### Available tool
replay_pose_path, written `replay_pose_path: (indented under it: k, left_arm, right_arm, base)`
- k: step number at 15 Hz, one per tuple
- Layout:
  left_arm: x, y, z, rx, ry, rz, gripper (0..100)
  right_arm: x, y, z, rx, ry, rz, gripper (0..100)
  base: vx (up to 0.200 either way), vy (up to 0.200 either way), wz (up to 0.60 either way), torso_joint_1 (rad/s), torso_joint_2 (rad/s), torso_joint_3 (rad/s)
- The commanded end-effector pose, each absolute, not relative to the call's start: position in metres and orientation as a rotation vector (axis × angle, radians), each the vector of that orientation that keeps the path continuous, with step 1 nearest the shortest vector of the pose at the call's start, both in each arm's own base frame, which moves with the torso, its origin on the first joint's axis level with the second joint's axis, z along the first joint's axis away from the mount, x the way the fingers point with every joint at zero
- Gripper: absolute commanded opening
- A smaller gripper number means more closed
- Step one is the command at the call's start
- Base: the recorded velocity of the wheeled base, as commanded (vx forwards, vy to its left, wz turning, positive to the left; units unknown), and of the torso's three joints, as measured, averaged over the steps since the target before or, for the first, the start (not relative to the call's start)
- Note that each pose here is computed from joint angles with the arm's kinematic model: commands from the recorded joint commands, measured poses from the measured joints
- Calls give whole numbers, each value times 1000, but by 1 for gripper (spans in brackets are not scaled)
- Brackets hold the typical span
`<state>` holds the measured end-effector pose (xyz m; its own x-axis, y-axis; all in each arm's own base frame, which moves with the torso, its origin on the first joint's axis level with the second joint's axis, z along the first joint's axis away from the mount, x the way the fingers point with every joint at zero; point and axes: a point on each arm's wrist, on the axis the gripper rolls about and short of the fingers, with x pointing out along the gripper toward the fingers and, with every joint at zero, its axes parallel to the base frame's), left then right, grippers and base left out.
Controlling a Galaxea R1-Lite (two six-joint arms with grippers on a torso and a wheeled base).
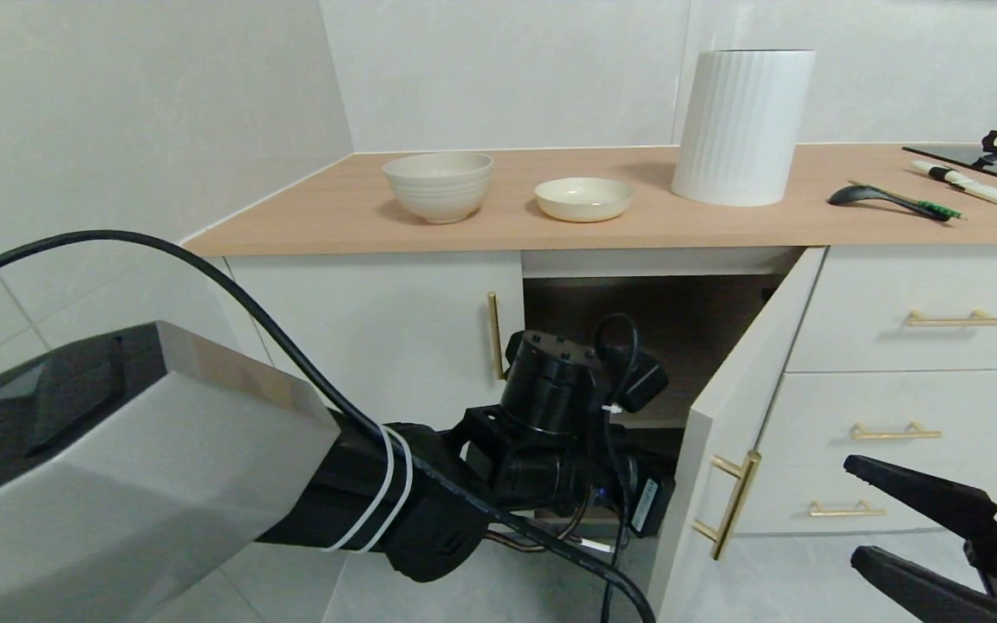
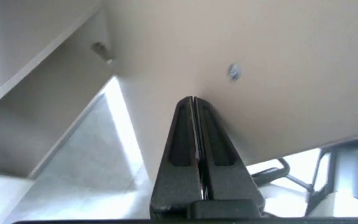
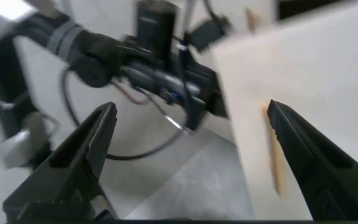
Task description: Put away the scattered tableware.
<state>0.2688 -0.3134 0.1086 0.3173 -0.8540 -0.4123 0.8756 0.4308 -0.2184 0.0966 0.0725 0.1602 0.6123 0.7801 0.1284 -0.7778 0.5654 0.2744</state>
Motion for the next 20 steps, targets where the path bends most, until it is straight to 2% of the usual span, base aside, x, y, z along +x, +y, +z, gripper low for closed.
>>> replay_pose_path:
  k: [1, 5, 7, 9, 12, 14, 16, 18, 20]
  left_arm:
    - [262, -331, 110, 36, 498, -1170, 0]
    - [259, -350, 110, 33, 484, -1198, 0]
    - [240, -379, 116, 9, 461, -1269, 0]
    - [206, -410, 115, -25, 478, -1356, 0]
    - [209, -412, 117, -55, 444, -1316, 0]
    - [215, -399, 123, -79, 374, -1187, 0]
    - [237, -368, 135, -107, 337, -1106, 0]
    - [255, -334, 148, -125, 320, -1024, 0]
    - [277, -286, 162, -145, 305, -907, 0]
  right_arm:
    - [91, 69, 170, 327, -62, 935, 100]
    - [85, 65, 188, 349, -161, 950, 100]
    - [83, 64, 191, 351, -176, 962, 100]
    - [83, 65, 190, 345, -167, 985, 100]
    - [83, 65, 189, 343, -151, 983, 100]
    - [84, 65, 188, 342, -140, 982, 100]
    - [91, 70, 182, 335, -75, 975, 100]
    - [110, 83, 181, 326, 4, 960, 100]
    - [140, 102, 182, 318, 54, 948, 100]
  base:
    - [0, 0, 0, 0, 0, 0]
    - [0, 0, 0, 0, 0, 0]
    - [0, 0, 0, 0, 0, 0]
    - [0, 0, 0, 0, 0, 0]
    - [0, 0, 0, 0, 0, 0]
    - [0, 0, 0, 0, 0, 0]
    - [0, 0, 0, 0, 0, 0]
    - [0, 0, 0, 0, 0, 0]
    - [0, 0, 0, 0, 0, 0]
